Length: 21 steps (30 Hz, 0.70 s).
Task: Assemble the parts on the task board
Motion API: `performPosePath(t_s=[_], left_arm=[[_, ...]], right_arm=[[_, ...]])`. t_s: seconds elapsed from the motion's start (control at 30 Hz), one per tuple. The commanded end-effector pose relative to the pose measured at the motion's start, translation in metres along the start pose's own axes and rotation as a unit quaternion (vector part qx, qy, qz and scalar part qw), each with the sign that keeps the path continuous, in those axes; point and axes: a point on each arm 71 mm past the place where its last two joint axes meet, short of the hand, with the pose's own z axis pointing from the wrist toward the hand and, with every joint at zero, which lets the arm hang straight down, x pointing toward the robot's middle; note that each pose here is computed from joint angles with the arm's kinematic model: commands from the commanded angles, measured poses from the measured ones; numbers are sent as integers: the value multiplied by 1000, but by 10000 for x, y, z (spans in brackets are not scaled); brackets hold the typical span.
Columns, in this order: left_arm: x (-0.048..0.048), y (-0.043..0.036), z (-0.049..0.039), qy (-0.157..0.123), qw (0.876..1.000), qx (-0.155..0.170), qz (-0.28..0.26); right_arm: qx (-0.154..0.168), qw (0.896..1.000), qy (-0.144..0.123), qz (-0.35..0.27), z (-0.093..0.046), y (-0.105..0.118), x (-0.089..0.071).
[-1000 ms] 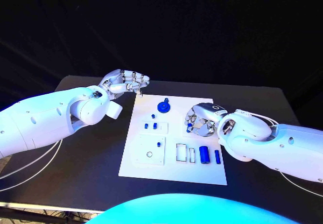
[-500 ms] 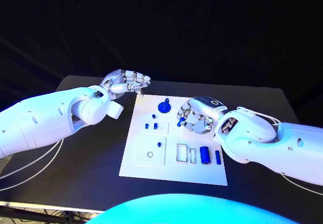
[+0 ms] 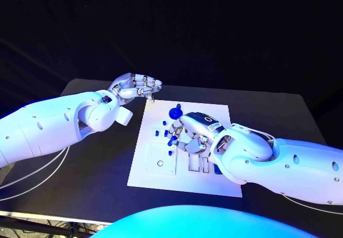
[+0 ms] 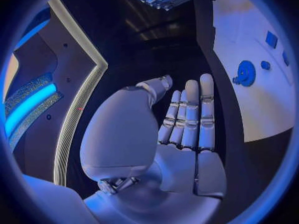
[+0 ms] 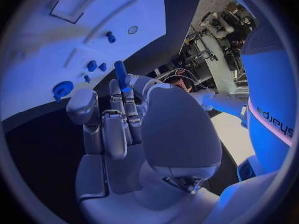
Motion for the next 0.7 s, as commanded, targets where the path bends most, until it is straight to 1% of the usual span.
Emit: performPosePath(t_s=[0.03, 0.17, 0.33, 0.53, 0.7], left_arm=[[25, -18, 10, 6, 1000, 7, -6], [34, -18, 18, 6, 1000, 7, -8], [44, -16, 26, 7, 1000, 7, -9], [50, -14, 33, 8, 1000, 7, -10], [53, -13, 36, 8, 1000, 6, -10]], right_arm=[[-28, 1000, 11, 10, 28, 77, 92], [-29, 999, 29, 22, 71, 101, 242], [-22, 999, 41, 29, 99, 75, 379], [-16, 998, 54, 31, 115, 48, 491], [-14, 997, 63, 30, 120, 40, 536]])
